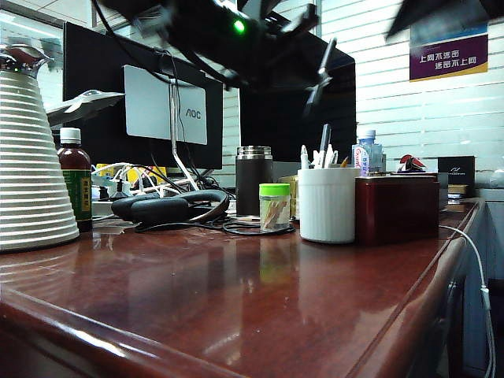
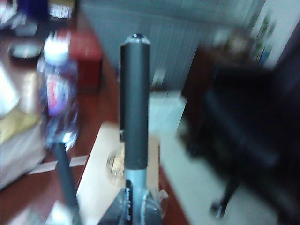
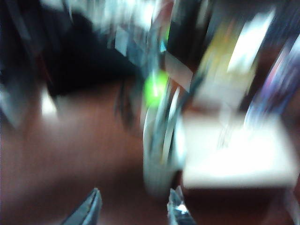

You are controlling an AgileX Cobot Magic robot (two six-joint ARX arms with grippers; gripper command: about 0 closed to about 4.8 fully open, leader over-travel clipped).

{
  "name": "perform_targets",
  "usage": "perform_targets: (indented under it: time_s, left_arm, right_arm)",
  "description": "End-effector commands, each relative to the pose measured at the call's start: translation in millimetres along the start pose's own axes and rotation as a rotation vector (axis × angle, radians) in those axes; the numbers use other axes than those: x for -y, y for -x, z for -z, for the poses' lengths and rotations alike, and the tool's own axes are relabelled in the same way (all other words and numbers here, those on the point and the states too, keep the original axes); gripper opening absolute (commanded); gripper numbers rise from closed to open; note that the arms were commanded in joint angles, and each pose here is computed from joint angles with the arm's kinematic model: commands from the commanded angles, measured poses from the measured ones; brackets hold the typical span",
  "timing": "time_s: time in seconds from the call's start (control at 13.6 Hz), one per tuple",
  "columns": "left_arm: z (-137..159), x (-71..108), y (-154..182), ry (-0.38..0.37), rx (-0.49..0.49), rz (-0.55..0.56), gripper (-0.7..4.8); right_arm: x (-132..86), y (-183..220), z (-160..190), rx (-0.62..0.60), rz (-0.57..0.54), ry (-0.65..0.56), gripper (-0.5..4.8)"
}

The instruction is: Pick up all the pens on the desk and put them into the pen holder one by one.

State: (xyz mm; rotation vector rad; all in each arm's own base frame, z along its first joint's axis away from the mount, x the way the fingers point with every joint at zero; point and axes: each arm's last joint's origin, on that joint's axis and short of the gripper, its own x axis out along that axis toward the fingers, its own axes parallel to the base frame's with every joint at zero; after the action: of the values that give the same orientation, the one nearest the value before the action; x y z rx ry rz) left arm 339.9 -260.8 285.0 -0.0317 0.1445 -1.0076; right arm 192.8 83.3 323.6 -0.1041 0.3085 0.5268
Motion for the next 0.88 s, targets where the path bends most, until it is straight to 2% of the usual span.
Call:
perform_targets:
  time_s: [0.07,0.22,0.37,0.51,0.73,0.81,0.88]
  left_arm:
    - [19.8,-7.1,-18.3,0.101,0.067,0.017,-0.06]
    - [41.5,-13.8,-31.1,0.126,0.084,0.023,-0.06]
    - [59.8,-19.8,-40.4,0.118,0.113,0.024,-0.06]
    - [64.5,-25.8,-42.4,0.109,0.17,0.024,-0.06]
    - [64.1,-31.7,-40.0,0.113,0.175,0.014,-0.06]
    - [73.9,-42.7,-39.4,0.122,0.153,0.0,-0.06]
    - [79.9,-43.9,-41.3,0.103,0.139,-0.003,-0.06]
  right_arm:
    - [2.5,3.7,-18.6,0.173,0.078,0.007,1.88]
    - [4.6,3.9,-18.8,0.173,0.15,0.001,1.88]
    - [4.4,3.4,-16.4,0.151,0.148,-0.001,1.88]
    - [4.4,3.0,-14.4,0.13,0.147,-0.001,1.88]
    - [4.4,0.5,-10.4,0.103,0.145,-0.003,1.88]
    - [5.3,-8.5,-6.3,0.069,0.142,-0.006,1.88]
    - [5.6,-12.4,-4.9,0.059,0.135,-0.006,1.88]
